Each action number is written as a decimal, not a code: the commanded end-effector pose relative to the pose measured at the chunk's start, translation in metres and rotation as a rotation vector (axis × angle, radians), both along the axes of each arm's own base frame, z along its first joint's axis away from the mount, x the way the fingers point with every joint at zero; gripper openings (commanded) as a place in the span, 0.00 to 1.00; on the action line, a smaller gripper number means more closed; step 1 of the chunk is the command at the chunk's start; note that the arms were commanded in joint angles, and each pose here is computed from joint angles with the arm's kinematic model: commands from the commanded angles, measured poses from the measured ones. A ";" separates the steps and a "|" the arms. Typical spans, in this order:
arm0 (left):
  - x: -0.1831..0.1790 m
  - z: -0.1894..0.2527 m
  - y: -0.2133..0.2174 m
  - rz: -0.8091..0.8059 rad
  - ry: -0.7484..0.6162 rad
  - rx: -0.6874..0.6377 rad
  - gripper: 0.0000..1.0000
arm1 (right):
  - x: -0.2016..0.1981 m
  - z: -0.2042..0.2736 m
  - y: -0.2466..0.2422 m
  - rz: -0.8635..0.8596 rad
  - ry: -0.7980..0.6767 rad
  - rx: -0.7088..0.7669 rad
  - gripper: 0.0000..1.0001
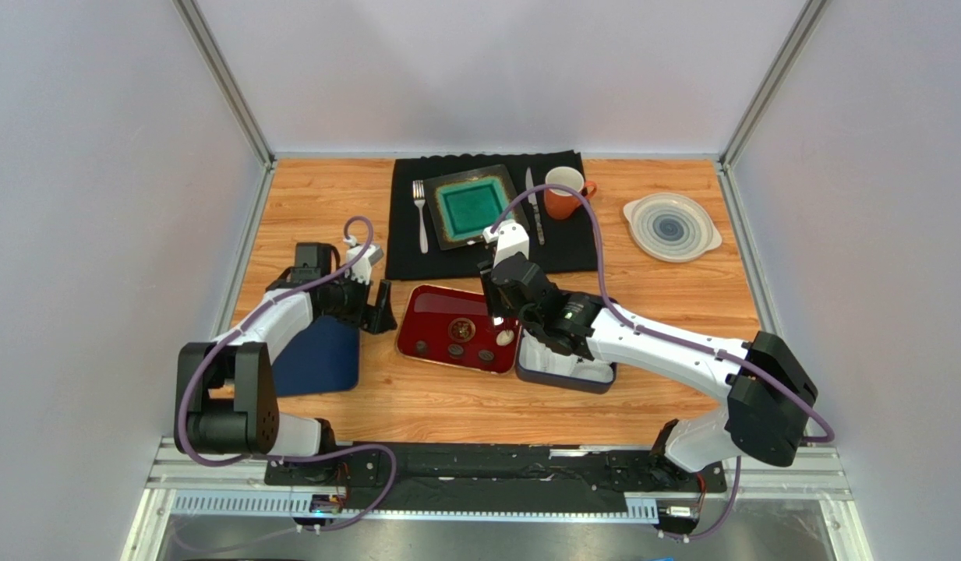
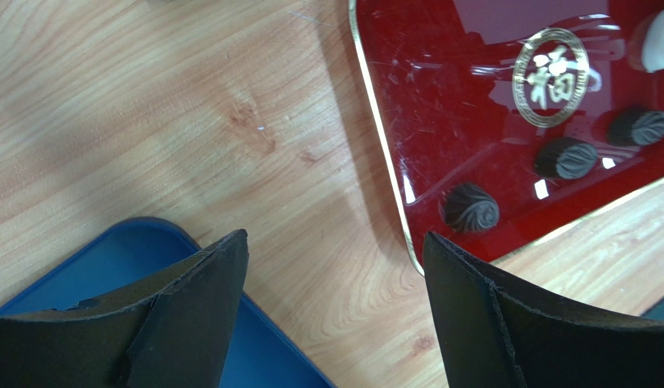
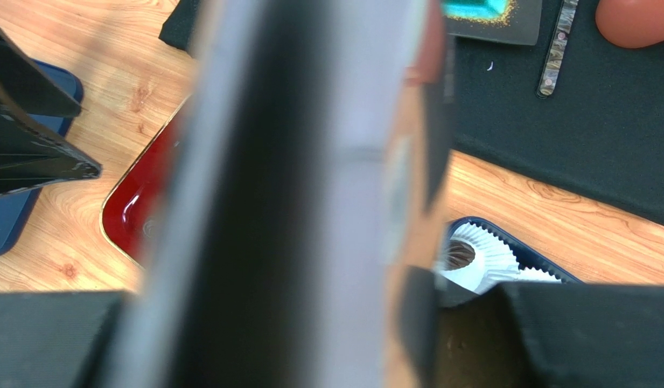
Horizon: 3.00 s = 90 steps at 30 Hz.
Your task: Pack the chocolate
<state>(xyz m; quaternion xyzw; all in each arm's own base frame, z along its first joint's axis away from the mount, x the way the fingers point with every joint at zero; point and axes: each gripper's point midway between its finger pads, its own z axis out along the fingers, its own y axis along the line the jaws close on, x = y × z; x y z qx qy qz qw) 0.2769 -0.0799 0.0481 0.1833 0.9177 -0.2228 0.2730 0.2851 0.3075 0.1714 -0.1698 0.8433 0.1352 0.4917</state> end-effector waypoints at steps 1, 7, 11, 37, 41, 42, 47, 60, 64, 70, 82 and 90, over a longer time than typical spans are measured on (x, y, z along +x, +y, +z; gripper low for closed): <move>0.014 -0.001 -0.004 0.009 -0.042 0.040 0.88 | 0.005 0.021 0.010 -0.016 -0.040 0.085 0.40; 0.008 -0.011 -0.015 -0.041 -0.036 0.084 0.88 | 0.006 0.018 0.009 -0.019 -0.035 0.088 0.40; 0.003 -0.016 -0.019 -0.064 -0.036 0.106 0.88 | 0.005 0.017 0.009 -0.019 -0.034 0.087 0.40; -0.028 -0.031 0.011 -0.120 -0.106 0.368 0.88 | 0.001 0.002 0.012 -0.017 0.002 0.102 0.40; -0.032 -0.028 0.008 -0.123 -0.100 0.347 0.88 | 0.001 0.002 0.012 -0.019 0.003 0.099 0.40; -0.033 -0.026 0.008 -0.124 -0.100 0.345 0.88 | 0.001 0.001 0.011 -0.021 0.003 0.094 0.40; -0.037 -0.024 0.007 -0.130 -0.091 0.341 0.88 | 0.001 0.000 0.009 -0.024 0.004 0.090 0.41; -0.034 -0.014 0.009 -0.119 -0.092 0.352 0.89 | 0.001 0.013 0.010 -0.016 -0.016 0.096 0.45; -0.033 -0.013 0.009 -0.112 -0.089 0.350 0.89 | 0.002 0.021 0.011 -0.014 -0.028 0.105 0.45; -0.033 -0.012 0.006 -0.109 -0.086 0.337 0.89 | 0.002 0.028 0.013 -0.005 -0.036 0.111 0.45; -0.031 -0.010 0.004 -0.098 -0.085 0.323 0.89 | 0.000 0.039 0.016 0.011 -0.050 0.118 0.45; -0.024 0.010 -0.006 -0.090 -0.101 0.271 0.95 | 0.003 0.028 0.014 -0.001 -0.048 0.074 0.45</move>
